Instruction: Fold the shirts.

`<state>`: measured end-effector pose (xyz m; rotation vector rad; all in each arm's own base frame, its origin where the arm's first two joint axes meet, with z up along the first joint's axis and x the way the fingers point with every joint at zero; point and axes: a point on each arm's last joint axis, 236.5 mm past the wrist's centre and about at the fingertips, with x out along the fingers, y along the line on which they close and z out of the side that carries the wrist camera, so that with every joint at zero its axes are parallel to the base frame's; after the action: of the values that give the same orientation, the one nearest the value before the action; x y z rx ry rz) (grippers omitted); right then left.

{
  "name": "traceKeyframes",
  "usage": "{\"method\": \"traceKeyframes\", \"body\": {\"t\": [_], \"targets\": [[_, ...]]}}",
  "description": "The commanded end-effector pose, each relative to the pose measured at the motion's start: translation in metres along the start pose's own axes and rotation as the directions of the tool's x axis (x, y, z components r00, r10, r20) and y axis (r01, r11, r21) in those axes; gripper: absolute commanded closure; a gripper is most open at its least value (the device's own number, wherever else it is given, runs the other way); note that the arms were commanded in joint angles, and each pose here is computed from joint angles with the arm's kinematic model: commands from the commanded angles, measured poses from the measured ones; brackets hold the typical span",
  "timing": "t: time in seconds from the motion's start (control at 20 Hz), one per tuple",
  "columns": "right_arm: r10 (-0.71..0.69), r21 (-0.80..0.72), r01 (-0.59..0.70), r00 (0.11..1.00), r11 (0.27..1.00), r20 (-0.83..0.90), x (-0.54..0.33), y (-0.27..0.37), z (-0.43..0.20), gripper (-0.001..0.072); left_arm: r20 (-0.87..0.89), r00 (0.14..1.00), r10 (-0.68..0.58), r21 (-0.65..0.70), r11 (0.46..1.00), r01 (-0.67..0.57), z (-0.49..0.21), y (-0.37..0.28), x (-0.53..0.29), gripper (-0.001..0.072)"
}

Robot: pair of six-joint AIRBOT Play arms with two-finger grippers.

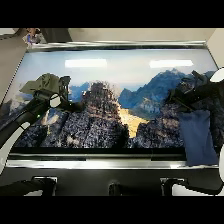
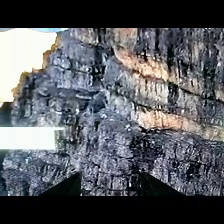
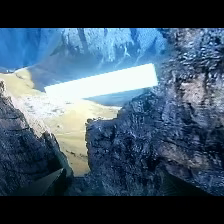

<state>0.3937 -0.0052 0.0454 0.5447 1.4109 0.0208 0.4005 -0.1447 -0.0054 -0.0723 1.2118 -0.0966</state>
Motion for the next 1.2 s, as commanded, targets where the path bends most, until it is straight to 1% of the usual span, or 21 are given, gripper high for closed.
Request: {"method": "traceKeyframes", "body": {"t": [0.0, 0.7, 0.8, 1.0, 1.1, 1.15], "targets": [[0.000, 0.000, 0.000, 1.000, 1.000, -0.001, 0.000, 0.000, 0.000, 0.0035, 0.000, 1.000, 0.000, 0.001, 1.000, 0.000, 0.000, 0.000, 0.000, 0.0233], [0.000, 0.000, 0.000, 1.000, 1.000, -0.001, 0.000, 0.000, 0.000, 0.0036, 0.000, 1.000, 0.000, 0.000, 1.000, 0.000, 0.000, 0.000, 0.000, 0.0233], [0.001, 0.000, -0.001, 1.000, 1.000, 0.001, 0.000, 0.000, 0.000, 0.0035, 0.026, 1.000, -0.010, 0.000, 1.000, 0.010, 0.006, -0.003, 0.000, 0.0233], [-0.001, -0.004, 0.002, 0.980, 1.000, 0.199, -0.004, 0.000, 0.047, 0.0036, 0.052, 0.998, -0.020, 0.001, 1.000, 0.020, 0.012, -0.005, 0.000, 0.0234], [0.003, -0.005, -0.002, 0.964, 1.000, 0.265, -0.008, 0.001, 0.063, 0.0037, 0.067, 0.997, -0.024, 0.002, 1.000, 0.024, 0.016, -0.006, 0.000, 0.0234], [0.009, -0.007, -0.007, 0.958, 1.000, 0.287, -0.009, 0.002, 0.068, 0.0035, 0.107, 0.994, -0.038, 0.002, 0.999, 0.038, 0.025, -0.009, -0.001, 0.0234]]}}
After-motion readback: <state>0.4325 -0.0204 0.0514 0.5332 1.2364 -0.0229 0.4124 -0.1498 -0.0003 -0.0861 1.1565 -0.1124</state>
